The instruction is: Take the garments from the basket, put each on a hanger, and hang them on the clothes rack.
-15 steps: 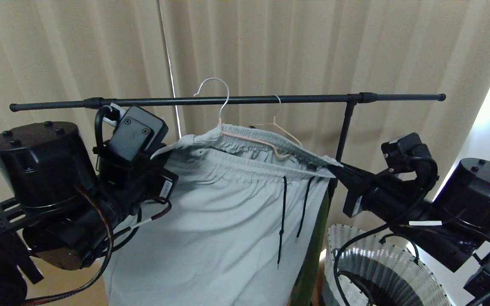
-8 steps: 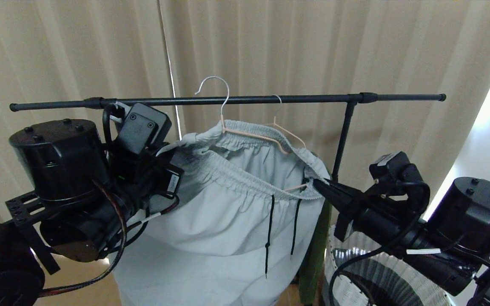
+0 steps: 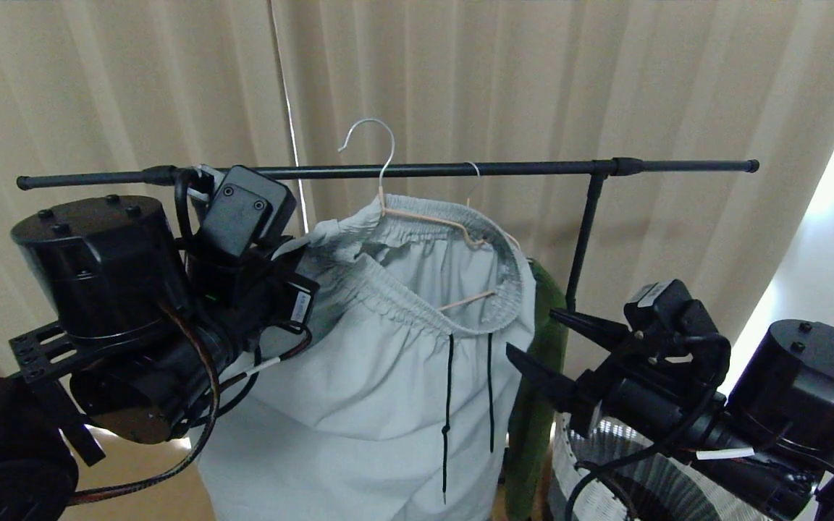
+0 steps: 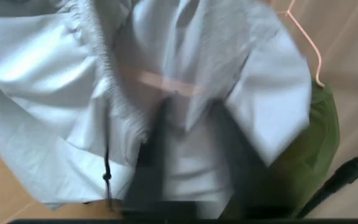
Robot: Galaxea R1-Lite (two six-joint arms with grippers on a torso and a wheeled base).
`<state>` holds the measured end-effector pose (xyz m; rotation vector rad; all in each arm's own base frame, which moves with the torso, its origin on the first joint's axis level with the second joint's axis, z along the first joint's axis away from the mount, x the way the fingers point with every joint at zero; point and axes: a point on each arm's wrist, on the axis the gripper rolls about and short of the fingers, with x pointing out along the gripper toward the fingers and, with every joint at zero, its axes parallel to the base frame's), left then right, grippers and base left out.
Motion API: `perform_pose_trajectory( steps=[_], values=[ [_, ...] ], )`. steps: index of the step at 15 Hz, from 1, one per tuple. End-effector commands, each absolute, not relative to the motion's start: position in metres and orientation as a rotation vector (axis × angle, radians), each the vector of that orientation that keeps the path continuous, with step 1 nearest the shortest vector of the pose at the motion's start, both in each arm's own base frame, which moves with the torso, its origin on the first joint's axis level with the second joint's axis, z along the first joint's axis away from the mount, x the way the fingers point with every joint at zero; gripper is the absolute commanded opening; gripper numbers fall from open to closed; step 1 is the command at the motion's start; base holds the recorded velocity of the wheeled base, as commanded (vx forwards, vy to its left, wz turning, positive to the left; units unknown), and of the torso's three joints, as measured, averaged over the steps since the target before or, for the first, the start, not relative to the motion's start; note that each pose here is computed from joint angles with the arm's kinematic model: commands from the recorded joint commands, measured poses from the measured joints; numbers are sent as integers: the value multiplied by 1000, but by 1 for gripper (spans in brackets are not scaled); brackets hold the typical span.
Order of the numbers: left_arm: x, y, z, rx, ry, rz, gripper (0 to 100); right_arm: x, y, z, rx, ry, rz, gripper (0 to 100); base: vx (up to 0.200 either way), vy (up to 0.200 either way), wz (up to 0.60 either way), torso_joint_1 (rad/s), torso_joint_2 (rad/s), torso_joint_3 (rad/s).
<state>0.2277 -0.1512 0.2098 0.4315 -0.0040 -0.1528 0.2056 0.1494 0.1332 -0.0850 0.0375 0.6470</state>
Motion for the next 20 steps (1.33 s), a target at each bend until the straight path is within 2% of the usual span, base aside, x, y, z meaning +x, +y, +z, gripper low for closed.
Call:
perform_pose_trajectory(
  steps=[1,3,5,8,12,16,20],
  values=[
    [228,-152,211,429,-8,-153,0,203,143,129,-97,55,628,100,0,0,0,0,0,0],
    [231,-153,210,425,-16,-151,0,205,133,126,-150,47,593,100,0,0,0,0,0,0],
    [242,-160,207,416,-30,-134,0,212,114,126,-255,-2,519,100,0,0,0,0,0,0],
    [239,-164,204,421,-41,-164,0,215,112,135,-257,-50,499,100,0,0,0,0,0,0],
    [231,-175,206,423,-75,-291,0,229,119,162,-269,-165,490,100,0,0,0,0,0,0],
    [231,-177,205,464,-114,-439,0,222,115,189,-315,-147,492,100,0,0,0,0,0,0],
    [230,-181,203,485,-137,-544,0,212,109,194,-403,-100,500,100,0,0,0,0,0,0]
  ],
)
